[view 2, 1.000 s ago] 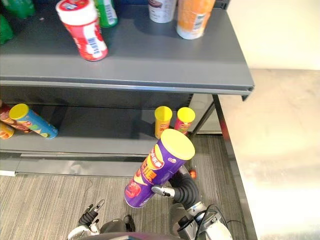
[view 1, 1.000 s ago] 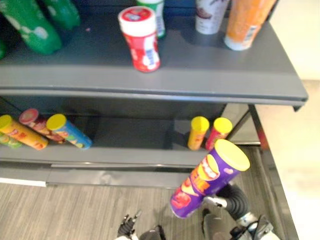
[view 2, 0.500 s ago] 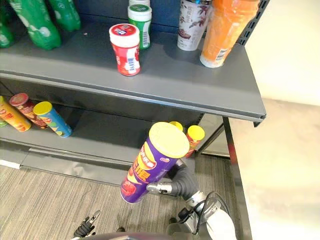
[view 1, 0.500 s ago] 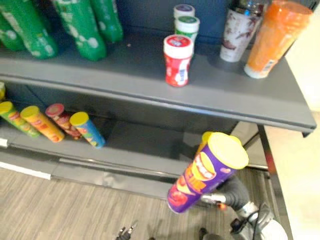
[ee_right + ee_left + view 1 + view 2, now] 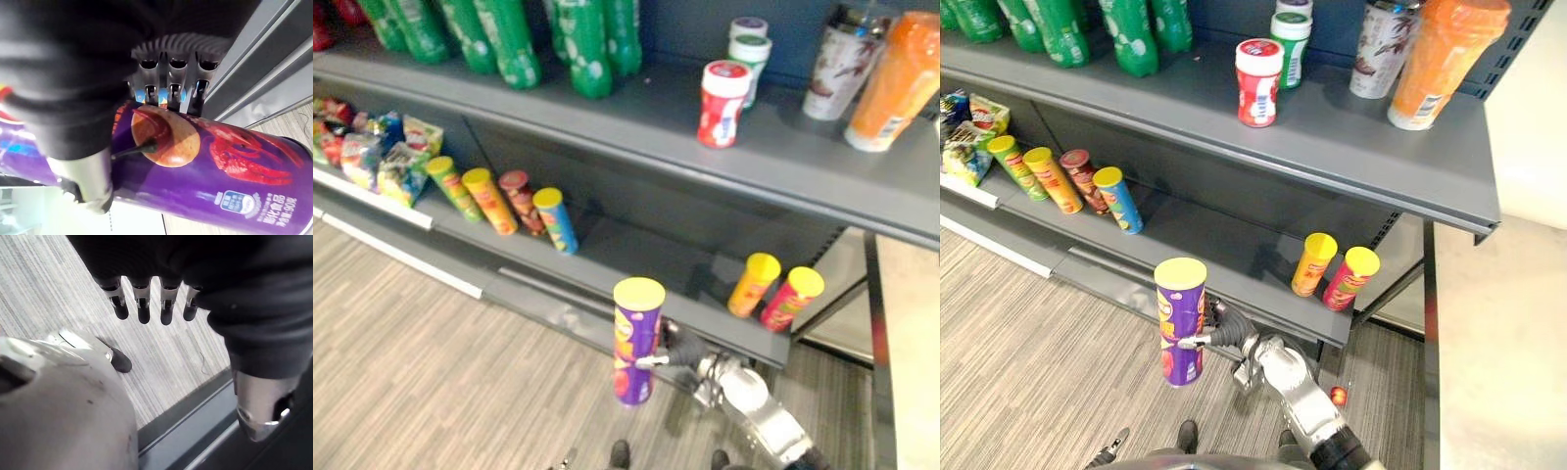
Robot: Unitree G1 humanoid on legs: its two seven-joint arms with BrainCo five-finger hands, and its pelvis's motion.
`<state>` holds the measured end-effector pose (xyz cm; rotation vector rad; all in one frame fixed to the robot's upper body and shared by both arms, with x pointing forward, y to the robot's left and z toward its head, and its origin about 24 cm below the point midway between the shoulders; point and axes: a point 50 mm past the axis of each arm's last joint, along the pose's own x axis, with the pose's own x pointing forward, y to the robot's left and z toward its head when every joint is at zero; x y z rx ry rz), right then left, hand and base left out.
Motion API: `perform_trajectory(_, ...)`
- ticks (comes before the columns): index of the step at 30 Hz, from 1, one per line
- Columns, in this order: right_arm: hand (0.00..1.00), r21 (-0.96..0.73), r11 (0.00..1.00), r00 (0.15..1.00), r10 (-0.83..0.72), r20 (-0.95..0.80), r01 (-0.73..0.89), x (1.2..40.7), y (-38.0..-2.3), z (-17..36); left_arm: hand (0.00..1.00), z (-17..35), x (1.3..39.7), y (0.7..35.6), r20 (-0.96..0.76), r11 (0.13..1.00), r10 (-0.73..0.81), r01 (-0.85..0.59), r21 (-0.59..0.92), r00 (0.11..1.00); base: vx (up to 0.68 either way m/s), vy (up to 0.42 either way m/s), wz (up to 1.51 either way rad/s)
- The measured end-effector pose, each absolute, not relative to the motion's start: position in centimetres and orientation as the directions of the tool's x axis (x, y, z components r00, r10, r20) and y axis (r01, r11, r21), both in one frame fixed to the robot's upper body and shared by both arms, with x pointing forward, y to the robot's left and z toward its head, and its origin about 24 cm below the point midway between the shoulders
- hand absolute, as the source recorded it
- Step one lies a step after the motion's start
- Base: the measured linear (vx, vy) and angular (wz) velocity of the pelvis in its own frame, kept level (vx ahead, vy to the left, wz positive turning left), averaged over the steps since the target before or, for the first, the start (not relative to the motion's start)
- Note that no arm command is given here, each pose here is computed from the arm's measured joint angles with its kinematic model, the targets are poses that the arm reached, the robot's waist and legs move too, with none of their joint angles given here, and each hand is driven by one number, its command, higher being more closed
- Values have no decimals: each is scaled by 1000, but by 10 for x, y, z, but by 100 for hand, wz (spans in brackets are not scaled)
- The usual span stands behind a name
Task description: Put the gum and the chips on the shelf.
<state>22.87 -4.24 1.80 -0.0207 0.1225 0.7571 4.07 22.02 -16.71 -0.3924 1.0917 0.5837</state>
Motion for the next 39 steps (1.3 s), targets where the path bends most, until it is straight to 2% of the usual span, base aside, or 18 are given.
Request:
perform_trajectory(4,100,4,722,716,686,-128,-692,244,-33,20,0,-167,39,221,-909,779,255,-627,-8,329,-77,-28,11)
perform_trajectory(8,100,7,761,754,644,-132,-649,279,-27,29,0,-163,61,222,-883,765,266,-642,-51,387,-66,-21,6)
perform_trajectory(11,100,9,855,853,517,-71,-518,308,-43,52,0,-158,79,218,-854,772,263,-629,-94,449,-39,-21,-2)
perform_trajectory(13,100,9,898,897,441,-25,-440,321,-54,66,0,-158,83,214,-852,767,249,-631,-117,461,0,0,0)
perform_trajectory(18,100,28,962,958,268,104,-272,344,-74,106,0,-156,91,206,-842,788,226,-600,-138,491,22,-15,-13)
perform_trajectory(26,100,-29,993,969,119,217,-115,344,-77,130,0,-149,114,192,-802,779,198,-586,-220,564,-7,-34,-4)
perform_trajectory(34,100,-168,986,924,54,380,12,335,-50,159,0,-134,148,175,-719,803,167,-516,-298,675,-37,-56,4)
perform_trajectory(39,100,-169,984,902,16,431,63,347,-44,179,0,-125,169,168,-676,812,172,-492,-314,716,-41,-40,7)
